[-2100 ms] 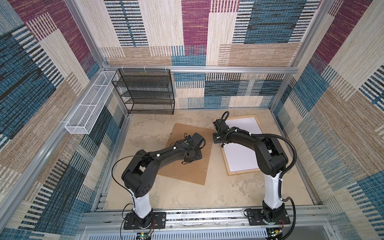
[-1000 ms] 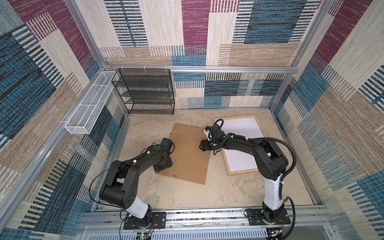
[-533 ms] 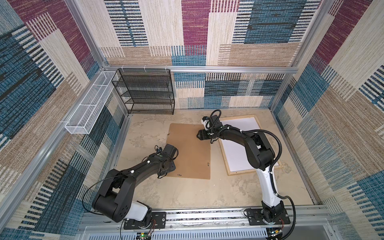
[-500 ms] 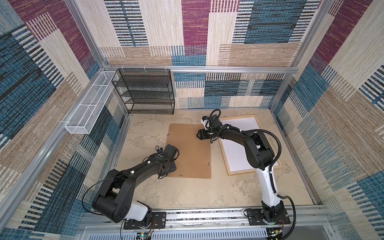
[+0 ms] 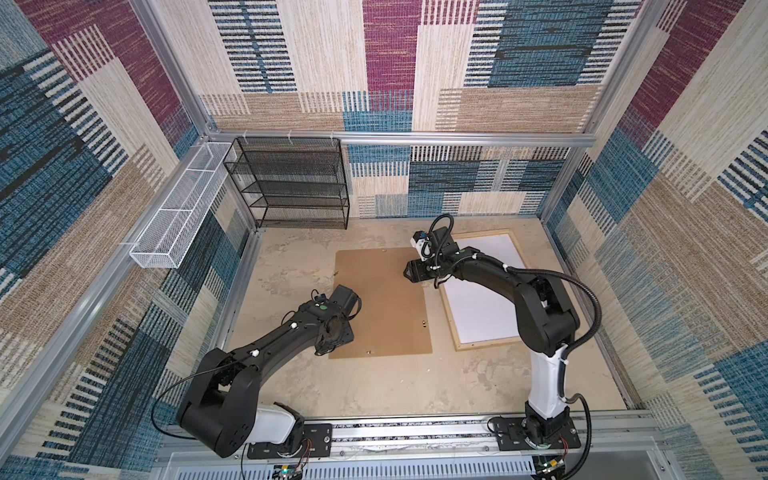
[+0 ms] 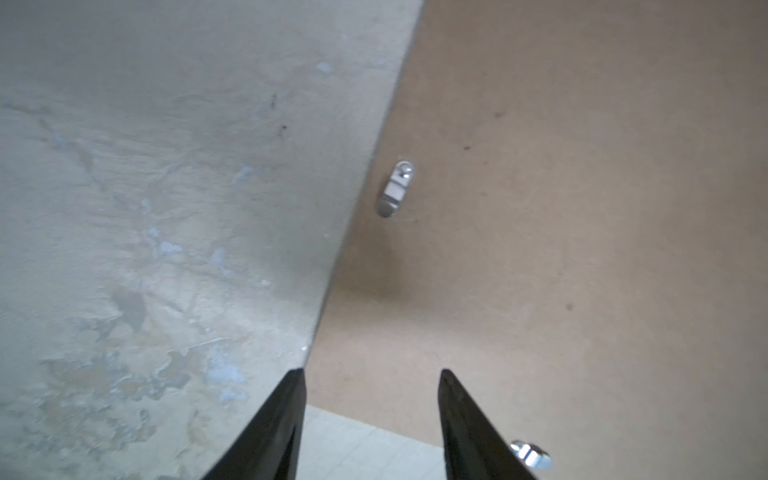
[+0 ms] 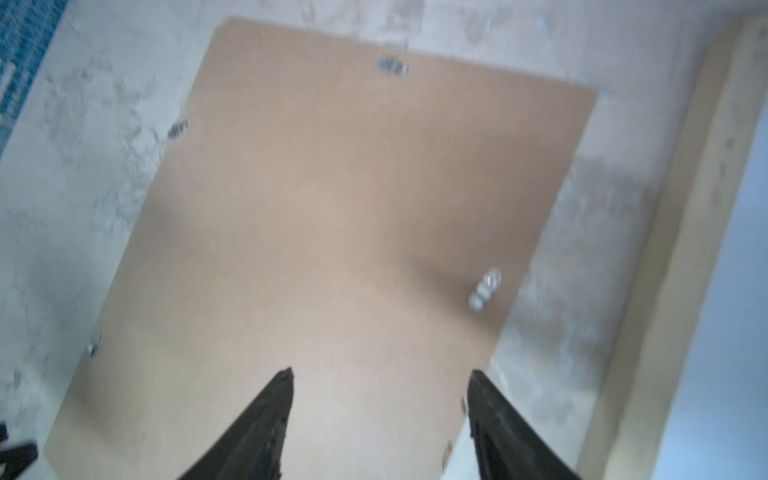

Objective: Put the photo into the frame

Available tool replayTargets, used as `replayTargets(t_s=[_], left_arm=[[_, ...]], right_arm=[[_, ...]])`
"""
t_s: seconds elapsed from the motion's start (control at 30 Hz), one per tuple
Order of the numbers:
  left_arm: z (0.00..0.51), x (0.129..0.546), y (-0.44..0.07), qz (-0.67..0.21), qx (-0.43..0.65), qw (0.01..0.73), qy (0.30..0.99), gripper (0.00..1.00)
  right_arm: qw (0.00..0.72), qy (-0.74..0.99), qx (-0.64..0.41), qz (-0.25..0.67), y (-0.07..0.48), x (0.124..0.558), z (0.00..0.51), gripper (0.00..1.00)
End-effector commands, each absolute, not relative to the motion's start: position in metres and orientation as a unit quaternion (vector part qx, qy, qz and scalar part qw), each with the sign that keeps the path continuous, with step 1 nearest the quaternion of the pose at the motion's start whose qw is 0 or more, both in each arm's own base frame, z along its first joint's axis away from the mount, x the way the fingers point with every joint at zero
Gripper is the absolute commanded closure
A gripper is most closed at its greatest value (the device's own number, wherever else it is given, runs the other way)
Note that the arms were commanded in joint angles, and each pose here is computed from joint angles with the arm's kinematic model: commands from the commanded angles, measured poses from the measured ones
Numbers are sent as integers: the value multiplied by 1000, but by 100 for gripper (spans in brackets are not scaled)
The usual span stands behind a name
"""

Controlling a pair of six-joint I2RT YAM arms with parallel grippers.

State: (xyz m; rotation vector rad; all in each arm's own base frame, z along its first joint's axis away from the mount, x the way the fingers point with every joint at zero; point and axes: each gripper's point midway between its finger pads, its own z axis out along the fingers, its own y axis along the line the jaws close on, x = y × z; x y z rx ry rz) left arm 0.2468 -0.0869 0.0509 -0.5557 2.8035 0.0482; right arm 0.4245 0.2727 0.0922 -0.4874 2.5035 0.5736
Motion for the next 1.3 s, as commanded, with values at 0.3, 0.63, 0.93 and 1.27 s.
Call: replayTargets(t_s=[0.3,0.63,0.93,1.27], left_arm=[[18,249,-76,8,-148,111,983,44],[11,251,-86,-11,-131,90,987,45],[20,251,-84,-19,-130,111,985,44],[31,257,-92,-53,-118,146,981,44]], right_arm=[[153,964,-114,184,249,272,58,37],[101,964,-102,222,258,230,54,34],[103,977,-88,167,241,233,41,33],[124,981,-83,125,232,249,41,31]])
